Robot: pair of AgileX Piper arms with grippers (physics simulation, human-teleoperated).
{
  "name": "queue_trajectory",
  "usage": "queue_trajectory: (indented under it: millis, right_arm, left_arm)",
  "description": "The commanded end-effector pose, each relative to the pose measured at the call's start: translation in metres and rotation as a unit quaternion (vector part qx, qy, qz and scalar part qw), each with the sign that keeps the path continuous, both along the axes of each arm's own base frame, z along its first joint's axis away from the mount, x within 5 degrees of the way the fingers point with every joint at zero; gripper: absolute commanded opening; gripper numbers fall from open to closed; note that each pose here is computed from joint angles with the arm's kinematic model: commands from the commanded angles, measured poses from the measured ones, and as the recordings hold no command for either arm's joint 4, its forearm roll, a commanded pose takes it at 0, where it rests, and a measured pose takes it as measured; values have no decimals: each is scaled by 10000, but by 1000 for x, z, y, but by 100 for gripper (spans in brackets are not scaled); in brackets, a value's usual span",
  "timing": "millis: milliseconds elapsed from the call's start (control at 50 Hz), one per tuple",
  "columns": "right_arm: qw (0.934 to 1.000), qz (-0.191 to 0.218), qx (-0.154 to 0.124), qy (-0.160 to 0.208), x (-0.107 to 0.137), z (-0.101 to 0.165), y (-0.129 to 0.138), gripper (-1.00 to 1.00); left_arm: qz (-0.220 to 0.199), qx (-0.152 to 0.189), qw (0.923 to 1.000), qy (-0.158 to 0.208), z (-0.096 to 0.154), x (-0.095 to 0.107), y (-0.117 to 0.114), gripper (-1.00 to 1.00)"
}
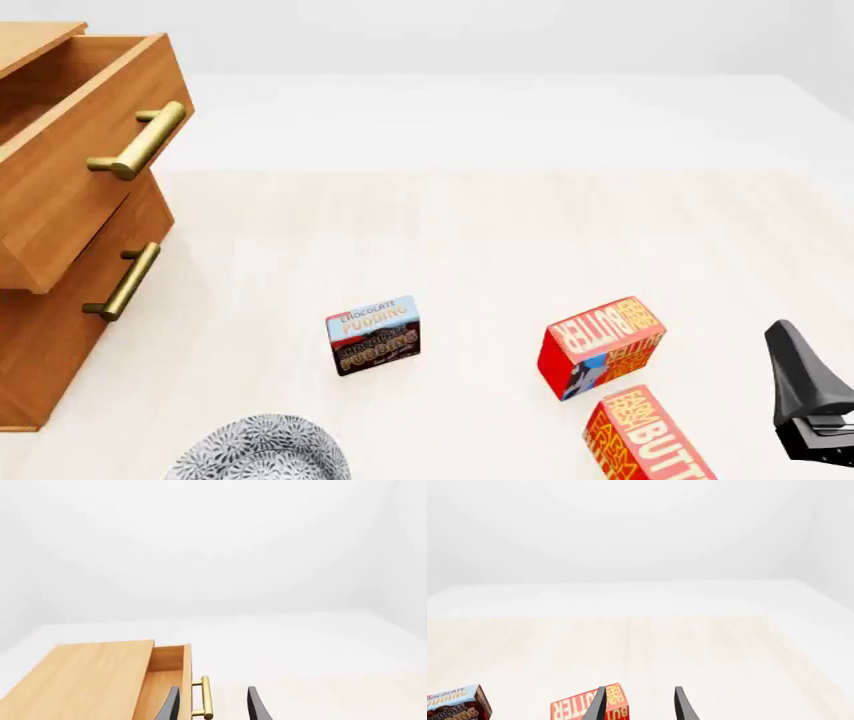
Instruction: Put the chocolate pudding in the top drawer of the cabinet and close it.
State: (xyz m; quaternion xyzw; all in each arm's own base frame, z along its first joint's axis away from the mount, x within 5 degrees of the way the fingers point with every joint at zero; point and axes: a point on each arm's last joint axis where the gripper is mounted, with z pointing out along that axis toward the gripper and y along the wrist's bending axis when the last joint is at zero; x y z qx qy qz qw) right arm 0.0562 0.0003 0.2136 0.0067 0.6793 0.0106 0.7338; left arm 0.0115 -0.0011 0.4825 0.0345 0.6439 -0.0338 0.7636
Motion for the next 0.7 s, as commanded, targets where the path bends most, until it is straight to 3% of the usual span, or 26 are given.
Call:
queue_trajectory:
  millis: [20,120,240,420,460,580,700]
  right_arm:
    - [10000,-4,-15,-6,0,0,0,100]
    - [10000,-3,-16,-6,0,0,0,100]
    - [10000,-4,-16,-6,0,0,0,100]
    - [10000,-4,-16,-5,0,0,0,100]
    - [10000,-3,-17,-5,0,0,0,100]
    - [10000,-3,-14,-6,0,0,0,100]
    - [10000,-3,-15,-6,0,0,0,100]
  left_arm:
    - [285,132,9972,679,14,29,-1,100]
    - [390,147,9939,1020,25,38,0,100]
    - [487,313,9869,1508,20,55,1,100]
    - [477,121,9747,2180,25,84,1,100]
    - [560,204,9660,2517,19,99,3,100]
    - [512,81,9508,3054,-1,114,2,100]
    - [595,65,9477,3135,-4,112,4,100]
